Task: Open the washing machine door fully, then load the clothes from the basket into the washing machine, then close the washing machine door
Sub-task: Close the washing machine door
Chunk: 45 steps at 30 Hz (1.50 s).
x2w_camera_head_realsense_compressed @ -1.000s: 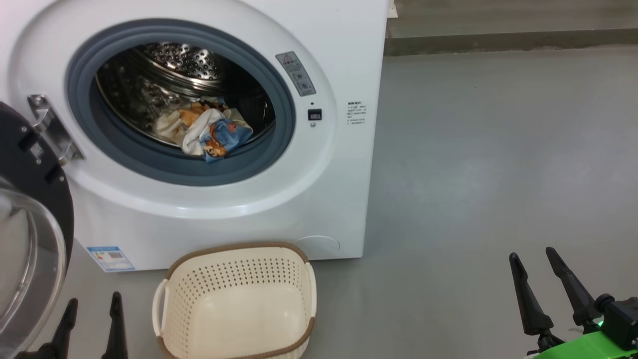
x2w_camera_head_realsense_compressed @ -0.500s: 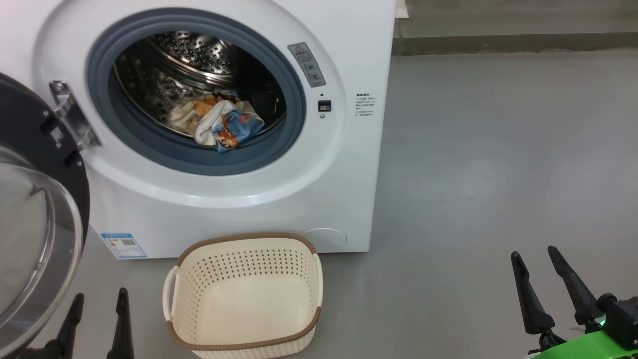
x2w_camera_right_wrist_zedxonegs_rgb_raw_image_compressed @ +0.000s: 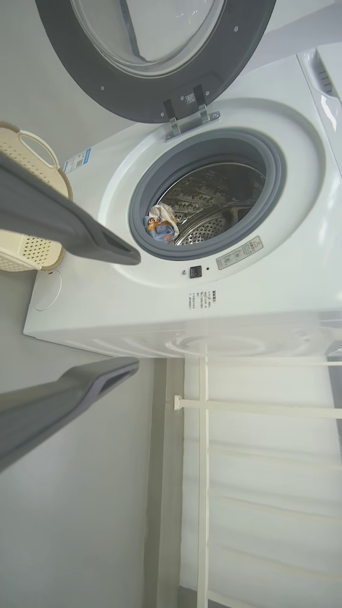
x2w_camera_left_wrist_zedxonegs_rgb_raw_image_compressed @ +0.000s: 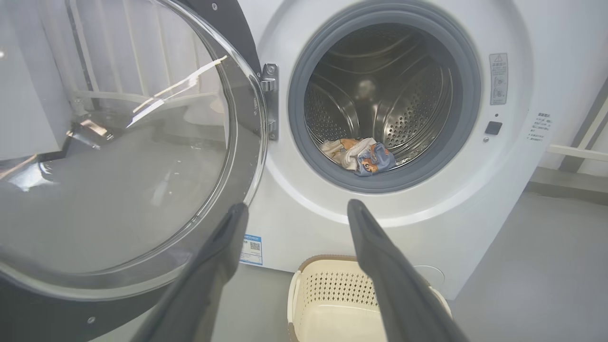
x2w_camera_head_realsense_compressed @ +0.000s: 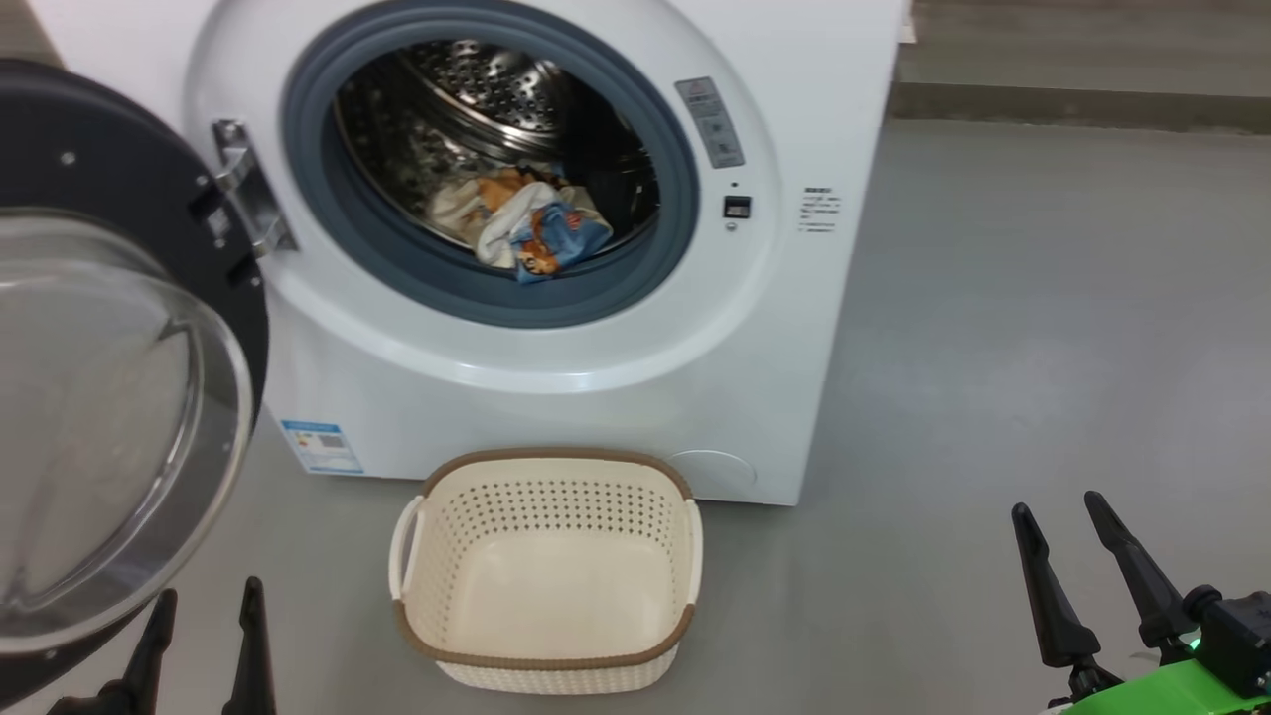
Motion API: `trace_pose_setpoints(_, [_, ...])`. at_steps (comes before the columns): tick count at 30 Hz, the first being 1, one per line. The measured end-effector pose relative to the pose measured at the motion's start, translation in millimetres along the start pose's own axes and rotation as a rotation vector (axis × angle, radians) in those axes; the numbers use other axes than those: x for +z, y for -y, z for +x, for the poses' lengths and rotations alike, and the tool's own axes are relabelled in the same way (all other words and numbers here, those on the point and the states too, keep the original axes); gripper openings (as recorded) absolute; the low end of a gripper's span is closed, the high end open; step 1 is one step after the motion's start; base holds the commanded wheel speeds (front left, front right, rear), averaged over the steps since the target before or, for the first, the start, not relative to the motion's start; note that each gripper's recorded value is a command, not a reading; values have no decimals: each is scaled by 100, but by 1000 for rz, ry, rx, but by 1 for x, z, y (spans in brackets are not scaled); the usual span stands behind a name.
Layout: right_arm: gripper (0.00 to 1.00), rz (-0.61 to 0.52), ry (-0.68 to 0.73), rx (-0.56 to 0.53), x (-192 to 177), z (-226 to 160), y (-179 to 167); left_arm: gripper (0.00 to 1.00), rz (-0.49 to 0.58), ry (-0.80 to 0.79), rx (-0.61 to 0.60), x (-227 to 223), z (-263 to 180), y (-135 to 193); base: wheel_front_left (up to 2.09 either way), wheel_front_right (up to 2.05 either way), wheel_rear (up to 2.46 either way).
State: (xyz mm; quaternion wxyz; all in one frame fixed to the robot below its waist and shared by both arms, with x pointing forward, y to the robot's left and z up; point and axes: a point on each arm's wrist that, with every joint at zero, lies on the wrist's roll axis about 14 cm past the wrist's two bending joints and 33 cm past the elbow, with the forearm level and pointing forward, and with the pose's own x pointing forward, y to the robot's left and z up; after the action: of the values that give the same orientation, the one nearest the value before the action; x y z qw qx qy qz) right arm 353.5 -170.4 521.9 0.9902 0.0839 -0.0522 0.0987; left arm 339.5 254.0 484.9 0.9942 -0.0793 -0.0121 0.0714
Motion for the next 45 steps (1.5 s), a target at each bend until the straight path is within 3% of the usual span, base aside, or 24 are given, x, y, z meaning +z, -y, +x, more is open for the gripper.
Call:
trace_pose_setpoints(12, [100, 21, -48, 193, -19, 38, -57, 100, -12, 7, 195, 0, -42, -57, 0, 0, 0])
trace_pose_setpoints(30, [100, 38, -56, 606, -32, 96, -189, 100, -15, 92, 586, 24, -137, -148, 0, 0, 0])
trace_pose_setpoints(39, [100, 57, -94, 728, -50, 104, -226, 100, -18, 89, 708, 26, -165, -165, -3, -3, -3])
trace_pose_setpoints(45, [100, 70, -102, 726, -52, 107, -224, 100, -26, 90, 720, 25, -168, -162, -11, -11, -11])
